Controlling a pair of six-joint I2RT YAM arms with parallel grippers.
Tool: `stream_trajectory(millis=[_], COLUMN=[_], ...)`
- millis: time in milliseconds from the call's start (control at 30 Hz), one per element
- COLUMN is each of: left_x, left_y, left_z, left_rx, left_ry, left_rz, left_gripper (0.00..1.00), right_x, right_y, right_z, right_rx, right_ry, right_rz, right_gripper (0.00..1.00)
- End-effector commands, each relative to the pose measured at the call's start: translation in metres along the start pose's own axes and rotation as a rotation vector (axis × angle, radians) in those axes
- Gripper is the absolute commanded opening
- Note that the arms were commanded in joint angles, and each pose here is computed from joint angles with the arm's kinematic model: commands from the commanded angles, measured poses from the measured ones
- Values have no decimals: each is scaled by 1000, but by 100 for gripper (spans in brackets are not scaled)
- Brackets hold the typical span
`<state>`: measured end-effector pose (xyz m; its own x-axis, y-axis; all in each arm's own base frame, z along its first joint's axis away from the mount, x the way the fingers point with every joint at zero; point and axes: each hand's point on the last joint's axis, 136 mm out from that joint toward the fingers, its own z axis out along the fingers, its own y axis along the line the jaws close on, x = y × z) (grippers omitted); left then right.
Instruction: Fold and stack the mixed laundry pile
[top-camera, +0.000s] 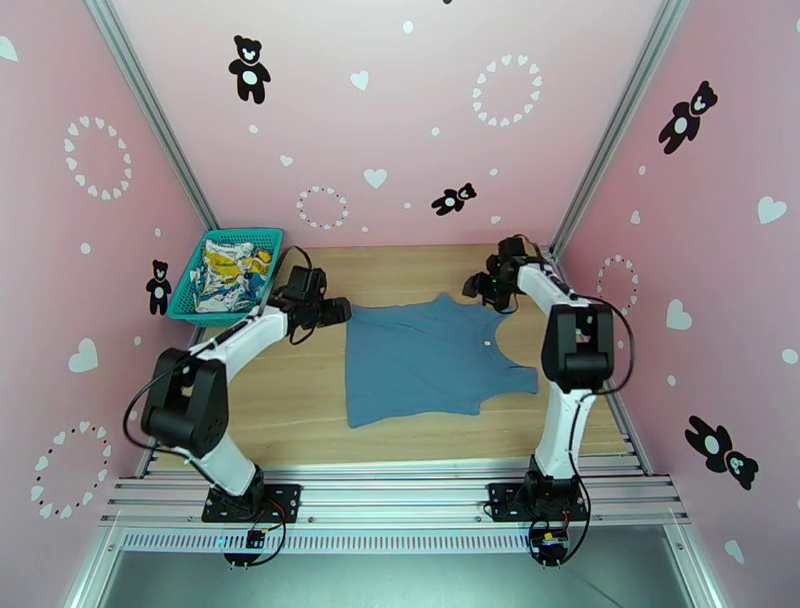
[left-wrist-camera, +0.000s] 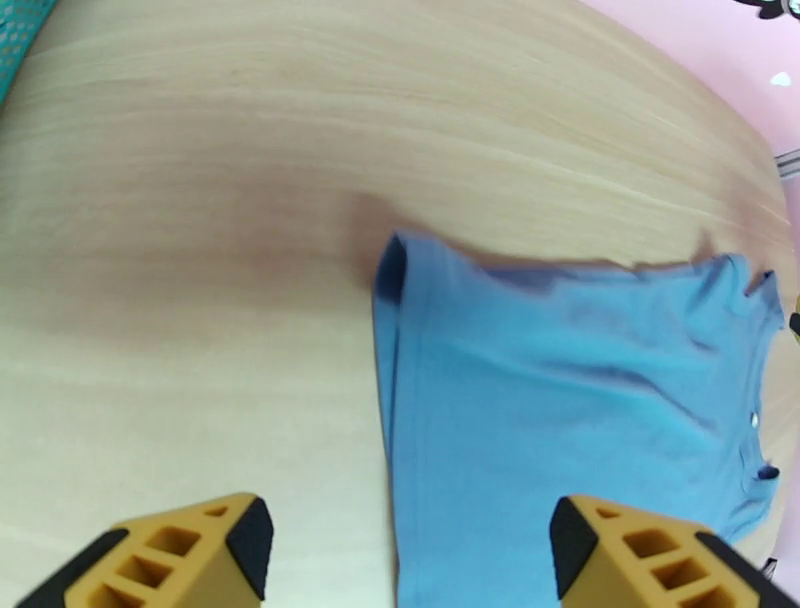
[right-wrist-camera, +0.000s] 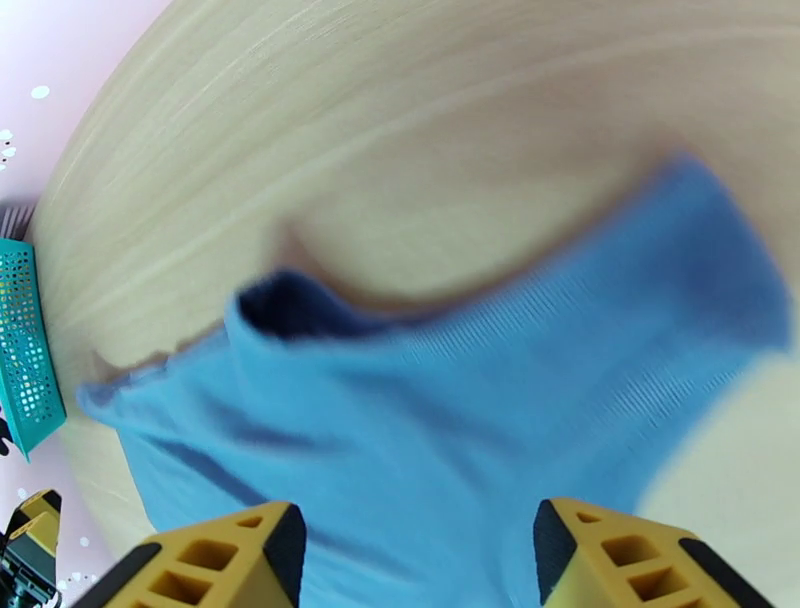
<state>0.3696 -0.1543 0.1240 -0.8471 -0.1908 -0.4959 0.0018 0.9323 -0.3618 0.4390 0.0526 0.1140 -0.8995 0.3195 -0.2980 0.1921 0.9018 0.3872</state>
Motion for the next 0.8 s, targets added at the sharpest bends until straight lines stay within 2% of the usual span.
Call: stream_trajectory(millis=[0,133,200,300,433,533,667,700,767], left_x=[85,153,179,211,235,242,241,240,232], left_y=[18,17,7,-9,-19,-11,-13,-12,0], left_z=[-14,-36,-42,-40,-24,-10,-1,0,-1], left_rx=[-91,-62,-25,16,19,-34,-62,-77,-149], left_ry=[165,261,307,372,394,382,345,338,297], left_rz=[-56,-123,-130,-107,-84,-81,-67,-63,-43], left_gripper=[79,80,80,83,84,73,54,48,31], right_x=[58,127,159,199,238,251,259,259,258], right_y=[-31,-62,-61,-52,-46,-40,-40,-39,-37], right_z=[-30,-47,-49,-44,-27,-15,-7,-6,-5], right_rx=[111,166,127,95,103,82,104,108,116], right_ry=[19,90,130,177,239,251,259,260,259], right_rz=[-8,52,92,101,78,81,51,43,27], right_gripper=[66,66,65,65,65,63,60,60,58])
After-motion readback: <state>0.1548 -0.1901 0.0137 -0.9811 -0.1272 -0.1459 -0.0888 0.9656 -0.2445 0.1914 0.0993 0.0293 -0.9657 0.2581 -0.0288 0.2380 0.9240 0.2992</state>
